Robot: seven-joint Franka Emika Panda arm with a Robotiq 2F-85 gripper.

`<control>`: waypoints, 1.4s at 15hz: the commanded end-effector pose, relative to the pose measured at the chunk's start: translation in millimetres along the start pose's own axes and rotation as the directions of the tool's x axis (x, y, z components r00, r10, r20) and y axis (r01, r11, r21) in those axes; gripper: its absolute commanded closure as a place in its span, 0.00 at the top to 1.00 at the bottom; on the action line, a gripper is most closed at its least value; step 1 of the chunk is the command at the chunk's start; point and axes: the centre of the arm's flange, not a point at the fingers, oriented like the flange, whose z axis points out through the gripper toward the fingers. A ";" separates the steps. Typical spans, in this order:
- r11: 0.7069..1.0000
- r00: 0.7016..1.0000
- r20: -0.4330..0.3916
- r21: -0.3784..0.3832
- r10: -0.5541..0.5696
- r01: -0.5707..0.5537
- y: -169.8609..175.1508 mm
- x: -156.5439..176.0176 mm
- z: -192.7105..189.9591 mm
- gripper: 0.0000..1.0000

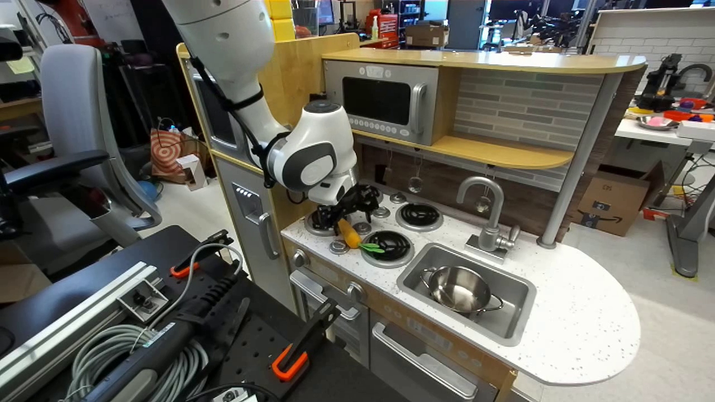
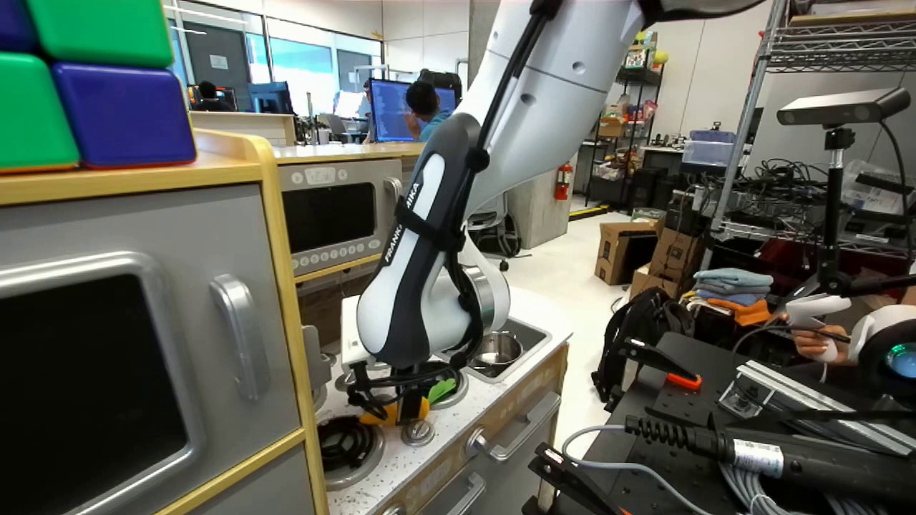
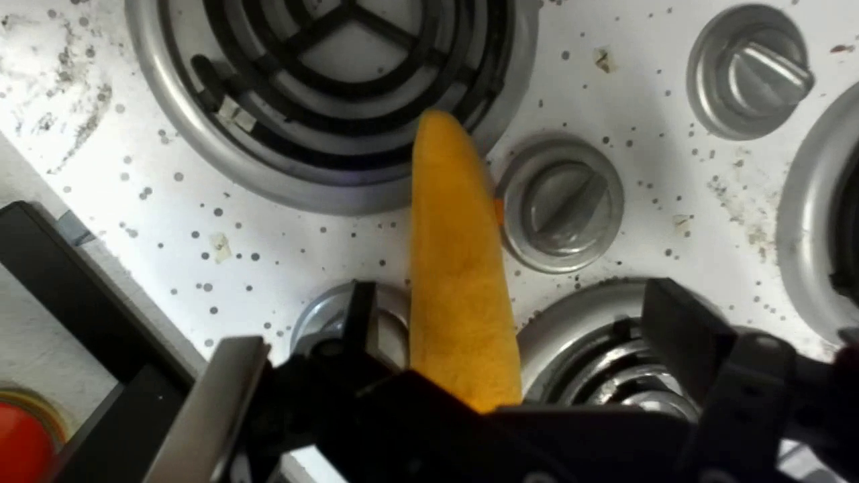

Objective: Put the carrot inside the silver pot

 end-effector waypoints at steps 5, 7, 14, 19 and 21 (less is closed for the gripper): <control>0.993 1.000 -0.012 -0.116 0.018 -0.019 -15.5 -10.1 40.5 0.43; 0.994 1.000 -0.013 -0.110 0.026 -0.028 -19.2 -7.8 35.3 0.28; 0.995 0.995 -0.036 -0.003 0.097 -0.097 -47.7 42.1 -21.5 0.02; 0.960 0.941 -0.200 0.126 0.272 -0.250 -79.8 134.3 -31.1 0.03; 0.935 0.908 -0.239 0.169 0.345 -0.312 -84.5 166.7 -30.5 0.03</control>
